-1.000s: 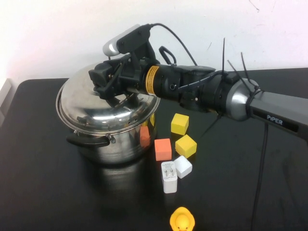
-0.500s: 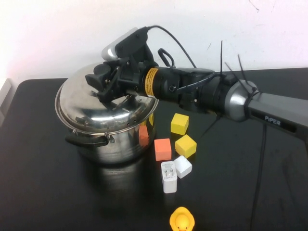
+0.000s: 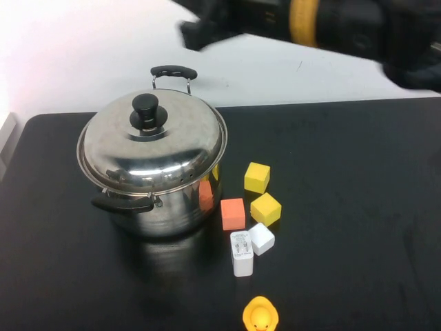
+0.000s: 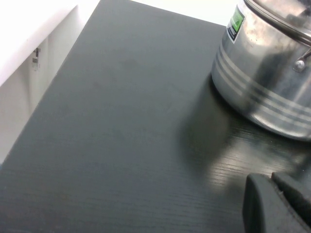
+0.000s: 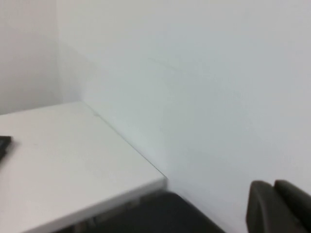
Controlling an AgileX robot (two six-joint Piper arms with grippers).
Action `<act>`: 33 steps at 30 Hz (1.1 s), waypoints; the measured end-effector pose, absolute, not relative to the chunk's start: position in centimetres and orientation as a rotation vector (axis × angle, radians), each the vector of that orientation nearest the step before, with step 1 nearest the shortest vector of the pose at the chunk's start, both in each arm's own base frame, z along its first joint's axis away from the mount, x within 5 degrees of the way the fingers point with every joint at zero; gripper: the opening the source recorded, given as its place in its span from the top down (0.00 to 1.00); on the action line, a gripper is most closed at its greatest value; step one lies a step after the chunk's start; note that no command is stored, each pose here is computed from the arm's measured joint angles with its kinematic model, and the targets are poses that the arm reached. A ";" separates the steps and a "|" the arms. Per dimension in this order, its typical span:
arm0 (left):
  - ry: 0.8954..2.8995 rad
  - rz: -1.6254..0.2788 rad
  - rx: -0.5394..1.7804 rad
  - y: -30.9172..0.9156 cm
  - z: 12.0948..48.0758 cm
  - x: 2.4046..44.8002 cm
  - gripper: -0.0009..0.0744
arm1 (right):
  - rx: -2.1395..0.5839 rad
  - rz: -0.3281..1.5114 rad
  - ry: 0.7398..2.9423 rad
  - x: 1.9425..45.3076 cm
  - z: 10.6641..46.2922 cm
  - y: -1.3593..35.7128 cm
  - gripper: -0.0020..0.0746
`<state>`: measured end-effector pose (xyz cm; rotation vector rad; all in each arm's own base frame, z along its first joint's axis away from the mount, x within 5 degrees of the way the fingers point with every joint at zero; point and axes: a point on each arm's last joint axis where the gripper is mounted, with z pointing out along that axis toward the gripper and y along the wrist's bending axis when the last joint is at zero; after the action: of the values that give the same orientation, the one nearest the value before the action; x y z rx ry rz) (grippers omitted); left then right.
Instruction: Cover the pot
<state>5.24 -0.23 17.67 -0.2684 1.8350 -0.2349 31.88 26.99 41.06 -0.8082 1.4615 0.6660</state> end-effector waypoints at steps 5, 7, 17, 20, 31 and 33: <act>1.835 -0.235 -0.268 -0.2 17.7 5.2 0.99 | -0.717 0.531 1.553 27.9 39.7 22.3 0.96; 1.835 -0.235 -0.268 -0.2 17.7 5.2 0.99 | -0.701 0.489 1.569 25.9 39.2 20.4 0.96; 1.835 -0.235 -0.268 -0.2 17.7 5.2 0.99 | -0.622 0.389 1.588 17.2 35.8 12.7 0.97; 1.835 -0.235 -0.268 -0.2 17.7 5.2 0.99 | -0.647 0.395 1.620 15.6 33.6 11.7 0.97; 1.835 -0.235 -0.268 -0.2 17.7 5.2 0.99 | -0.549 0.434 1.593 11.6 31.5 8.4 0.97; 1.835 -0.235 -0.268 -0.2 17.7 5.2 0.99 | -0.526 0.425 1.567 11.0 31.6 7.7 0.97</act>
<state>5.24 -0.23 17.67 -0.2684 1.8350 -0.2349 10.98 7.72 31.58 -0.5256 1.5675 0.4252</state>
